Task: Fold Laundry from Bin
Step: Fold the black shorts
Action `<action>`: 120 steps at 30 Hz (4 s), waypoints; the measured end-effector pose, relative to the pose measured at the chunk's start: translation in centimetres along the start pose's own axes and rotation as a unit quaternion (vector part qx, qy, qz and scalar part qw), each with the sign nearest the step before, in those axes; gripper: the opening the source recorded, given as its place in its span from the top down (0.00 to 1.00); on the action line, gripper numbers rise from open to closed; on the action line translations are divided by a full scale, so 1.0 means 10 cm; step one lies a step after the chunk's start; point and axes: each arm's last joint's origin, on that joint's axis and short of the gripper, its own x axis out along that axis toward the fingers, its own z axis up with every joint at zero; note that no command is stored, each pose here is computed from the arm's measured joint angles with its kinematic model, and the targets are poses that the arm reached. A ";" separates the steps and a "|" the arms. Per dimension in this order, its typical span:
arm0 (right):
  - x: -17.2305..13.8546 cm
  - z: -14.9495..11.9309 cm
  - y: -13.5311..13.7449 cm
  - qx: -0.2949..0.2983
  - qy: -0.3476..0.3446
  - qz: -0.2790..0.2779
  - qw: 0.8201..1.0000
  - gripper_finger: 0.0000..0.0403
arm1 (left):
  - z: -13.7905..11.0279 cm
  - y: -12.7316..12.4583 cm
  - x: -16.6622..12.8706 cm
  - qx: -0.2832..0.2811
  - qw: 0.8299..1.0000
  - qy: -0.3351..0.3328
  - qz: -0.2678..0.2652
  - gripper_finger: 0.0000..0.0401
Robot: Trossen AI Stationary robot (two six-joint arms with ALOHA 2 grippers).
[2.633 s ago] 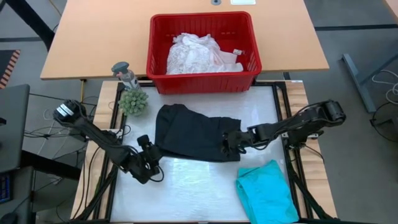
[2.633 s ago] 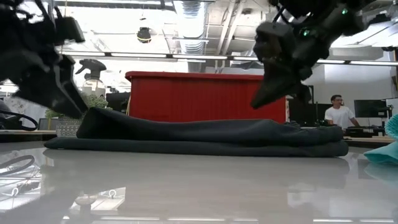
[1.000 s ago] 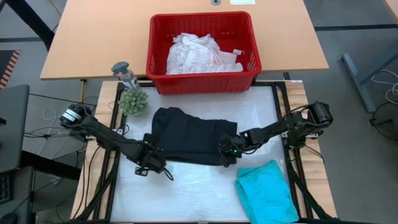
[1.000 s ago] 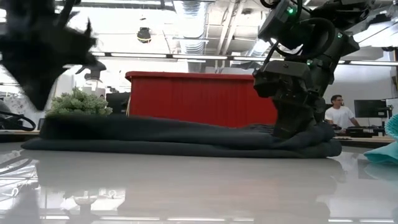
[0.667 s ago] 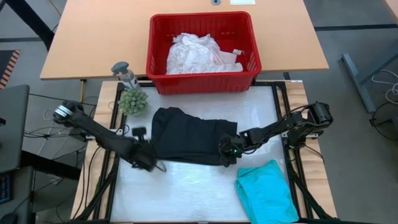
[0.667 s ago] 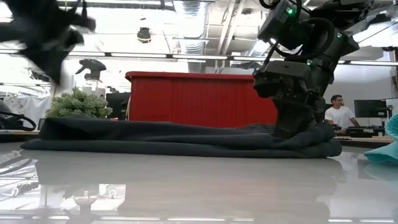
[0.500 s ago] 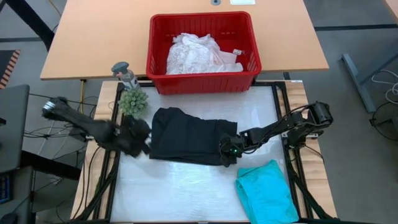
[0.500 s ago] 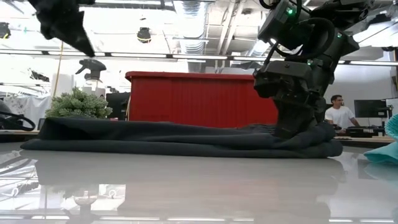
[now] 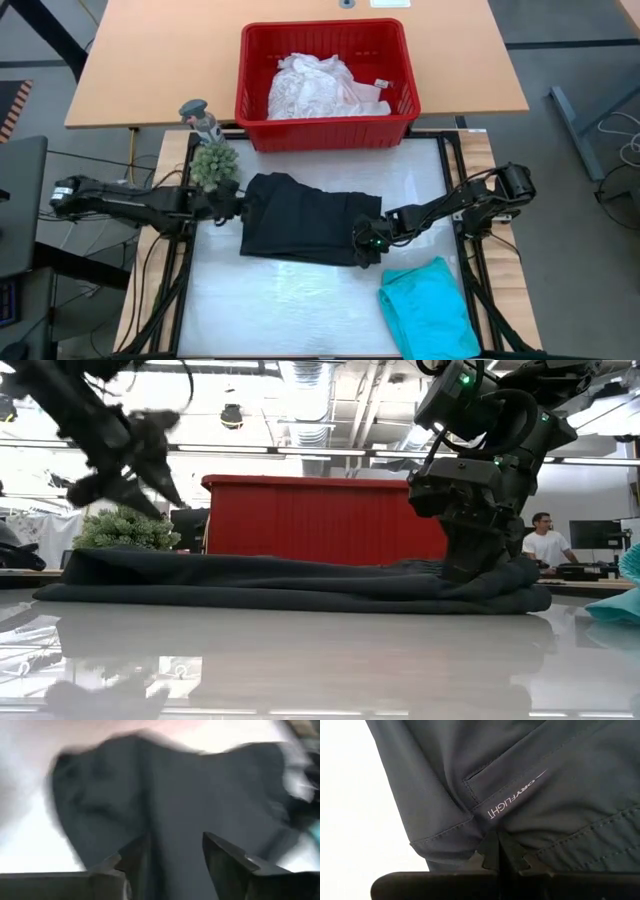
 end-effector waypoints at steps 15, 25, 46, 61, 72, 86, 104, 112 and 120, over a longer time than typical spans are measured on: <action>0.00 0.01 0.01 -0.017 -0.008 0.008 1.000 0.96 | 0.08 0.11 0.72 -0.061 0.993 0.047 0.094 0.50; 0.00 0.01 0.02 -0.017 -0.009 0.009 1.000 0.96 | 0.07 0.14 0.95 -0.066 0.992 0.052 0.099 0.51; 0.00 0.01 0.02 -0.023 -0.009 0.008 1.000 0.96 | 0.11 0.11 0.81 -0.055 0.994 0.074 0.065 0.99; 0.00 0.01 0.01 -0.026 -0.008 0.005 1.000 0.96 | 0.21 0.19 0.23 -0.076 0.995 0.057 0.036 1.00; 0.00 0.01 0.00 -0.026 -0.004 0.002 1.000 0.96 | 0.28 0.20 -0.02 -0.039 0.994 0.077 0.072 1.00; 0.00 0.05 -0.05 -0.018 -0.002 -0.005 1.000 0.96 | 0.29 0.18 -0.14 0.082 0.975 0.180 0.100 0.99; 0.00 0.05 -0.06 -0.018 -0.002 -0.006 1.000 0.96 | 0.18 0.31 -0.11 0.230 0.913 0.294 0.164 0.63; 0.00 0.05 -0.06 -0.018 -0.002 -0.006 1.000 0.96 | 0.34 0.14 -0.28 0.126 0.955 0.223 0.148 0.64; 0.00 0.06 -0.07 -0.012 -0.003 -0.007 1.000 0.96 | 0.42 -0.41 -0.41 0.089 0.986 0.075 -0.117 0.76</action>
